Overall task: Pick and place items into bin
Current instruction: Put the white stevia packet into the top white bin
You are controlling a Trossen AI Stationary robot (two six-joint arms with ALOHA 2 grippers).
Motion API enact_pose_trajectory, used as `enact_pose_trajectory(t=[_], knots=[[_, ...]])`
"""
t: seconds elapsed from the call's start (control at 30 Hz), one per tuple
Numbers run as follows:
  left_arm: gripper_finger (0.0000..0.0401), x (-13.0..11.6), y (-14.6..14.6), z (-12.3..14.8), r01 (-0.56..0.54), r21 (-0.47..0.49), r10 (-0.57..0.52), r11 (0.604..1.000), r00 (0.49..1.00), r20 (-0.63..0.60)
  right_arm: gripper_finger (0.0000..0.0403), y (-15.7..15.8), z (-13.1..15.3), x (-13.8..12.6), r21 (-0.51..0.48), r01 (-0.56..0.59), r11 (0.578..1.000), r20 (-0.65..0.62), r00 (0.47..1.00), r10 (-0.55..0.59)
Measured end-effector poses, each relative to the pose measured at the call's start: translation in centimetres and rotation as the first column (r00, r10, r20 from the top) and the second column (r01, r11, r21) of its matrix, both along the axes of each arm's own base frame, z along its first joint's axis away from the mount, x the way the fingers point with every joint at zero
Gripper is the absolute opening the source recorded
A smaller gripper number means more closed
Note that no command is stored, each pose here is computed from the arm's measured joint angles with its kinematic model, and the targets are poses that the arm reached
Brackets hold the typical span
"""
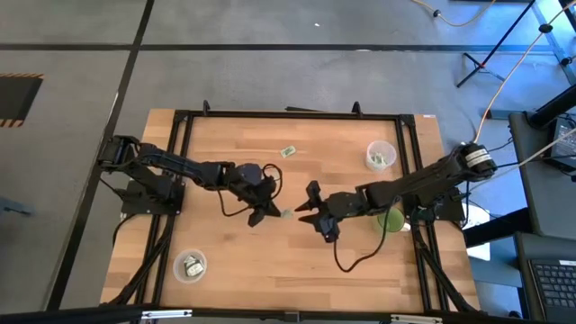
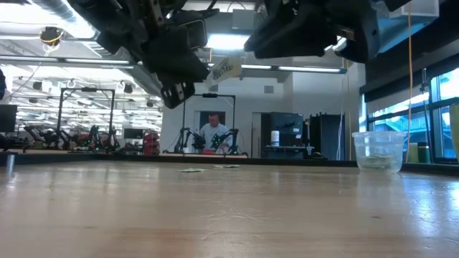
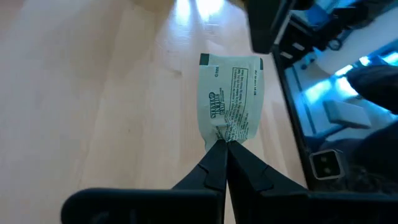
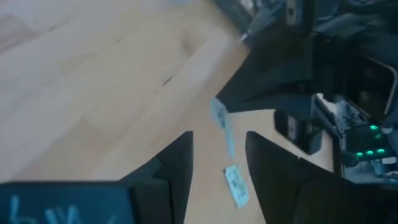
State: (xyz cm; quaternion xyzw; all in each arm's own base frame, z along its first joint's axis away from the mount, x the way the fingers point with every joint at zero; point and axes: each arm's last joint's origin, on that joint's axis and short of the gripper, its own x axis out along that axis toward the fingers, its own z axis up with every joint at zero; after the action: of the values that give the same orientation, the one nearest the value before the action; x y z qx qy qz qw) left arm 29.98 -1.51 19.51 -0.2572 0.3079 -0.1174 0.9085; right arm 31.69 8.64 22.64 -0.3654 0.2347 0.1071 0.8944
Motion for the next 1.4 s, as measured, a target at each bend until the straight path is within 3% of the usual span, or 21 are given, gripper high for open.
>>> enact_pose_trajectory(t=[0.43,0.83,1.03,1.27,1.4], knots=[[0.0003,0.4,-0.1,0.8,0.023,0.006,-0.024,1.000,0.995,0.099,0.0140,0.2,-0.5,1.1,0.030,0.022,0.999,0.070,0.997,-0.024],[0.0003,0.4,-0.1,0.8,0.060,0.074,-0.069,0.995,0.989,0.128,0.0010,0.1,-0.5,1.1,0.060,0.045,0.997,0.066,0.997,-0.049],[0.0012,0.4,-0.1,0.8,0.114,0.197,-0.149,0.974,0.974,0.172,0.0022,0.1,-0.5,1.1,0.065,0.047,0.997,0.065,0.997,-0.051],[0.0064,0.4,0.5,0.7,0.122,0.269,-0.174,0.955,0.968,0.180,0.0006,0.1,-0.3,0.9,0.071,0.051,0.996,0.062,0.997,-0.056],[0.0088,0.1,1.3,0.2,0.134,0.313,-0.181,0.940,0.975,0.126,0.0012,-0.2,0.0,0.6,0.051,0.124,0.991,0.063,0.990,-0.128]])
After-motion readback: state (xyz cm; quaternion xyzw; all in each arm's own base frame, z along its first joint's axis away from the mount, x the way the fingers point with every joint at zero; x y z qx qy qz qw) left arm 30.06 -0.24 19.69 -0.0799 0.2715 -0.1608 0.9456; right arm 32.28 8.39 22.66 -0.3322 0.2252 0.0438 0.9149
